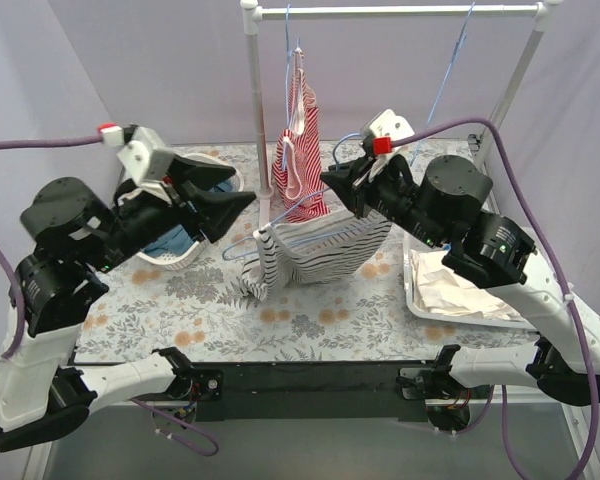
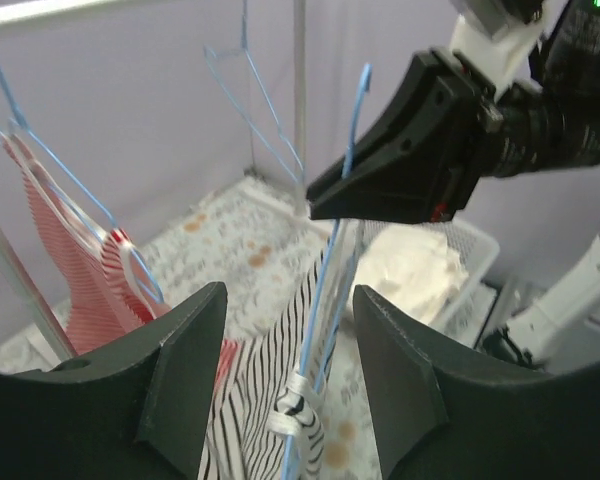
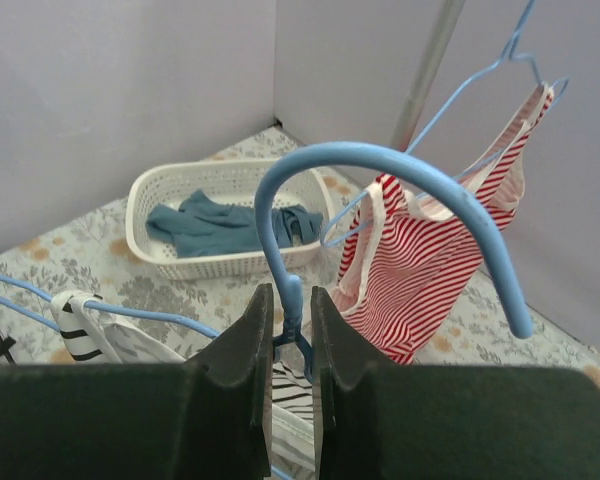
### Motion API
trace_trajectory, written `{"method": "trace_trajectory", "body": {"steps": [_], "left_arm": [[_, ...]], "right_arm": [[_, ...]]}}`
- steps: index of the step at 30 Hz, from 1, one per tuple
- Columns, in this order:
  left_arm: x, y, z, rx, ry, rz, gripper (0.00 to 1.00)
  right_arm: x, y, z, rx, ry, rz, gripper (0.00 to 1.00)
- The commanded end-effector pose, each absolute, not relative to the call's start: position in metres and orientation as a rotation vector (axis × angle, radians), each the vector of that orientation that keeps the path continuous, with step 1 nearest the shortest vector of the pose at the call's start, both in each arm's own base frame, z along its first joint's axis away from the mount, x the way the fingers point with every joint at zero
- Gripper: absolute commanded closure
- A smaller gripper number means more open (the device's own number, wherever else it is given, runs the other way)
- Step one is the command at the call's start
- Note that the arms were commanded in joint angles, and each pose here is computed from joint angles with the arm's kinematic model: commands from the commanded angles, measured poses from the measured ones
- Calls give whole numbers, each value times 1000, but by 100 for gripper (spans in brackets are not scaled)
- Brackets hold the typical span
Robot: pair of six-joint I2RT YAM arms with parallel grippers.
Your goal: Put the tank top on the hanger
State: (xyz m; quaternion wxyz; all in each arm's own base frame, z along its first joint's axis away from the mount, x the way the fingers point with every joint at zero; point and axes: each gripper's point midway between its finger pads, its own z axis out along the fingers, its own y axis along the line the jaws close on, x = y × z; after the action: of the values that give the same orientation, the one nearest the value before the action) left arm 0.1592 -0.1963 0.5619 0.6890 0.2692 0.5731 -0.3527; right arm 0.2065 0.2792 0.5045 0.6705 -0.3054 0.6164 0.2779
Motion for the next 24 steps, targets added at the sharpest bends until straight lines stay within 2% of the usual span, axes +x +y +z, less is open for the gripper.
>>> {"method": "trace_trajectory", "body": {"steps": [1,5,10,15,19,22,23,24], "left_arm": [[152,-217,466,798,1623,-825,48],[145,-220,434,840,1721,-850,50],[141,-222,404,885,1796,-857,46],[143,-232,391,915,1825,-881,48],[150,-241,386,911,1820,-891,60],[154,-247,380,912,1817,-897,73],[154,-248,379,915,1814,-903,81],[154,-250,374,925,1822,-907,83]], "right_arm": [[198,269,521,-649,1327,664,99],[198,271,515,-663,1335,662,99],[196,269,514,-672,1332,658,99],[195,267,509,-678,1343,653,99],[196,266,499,-683,1362,642,99],[197,264,495,-676,1373,629,99],[199,264,491,-677,1382,621,99],[199,264,490,-676,1384,618,99]]}}
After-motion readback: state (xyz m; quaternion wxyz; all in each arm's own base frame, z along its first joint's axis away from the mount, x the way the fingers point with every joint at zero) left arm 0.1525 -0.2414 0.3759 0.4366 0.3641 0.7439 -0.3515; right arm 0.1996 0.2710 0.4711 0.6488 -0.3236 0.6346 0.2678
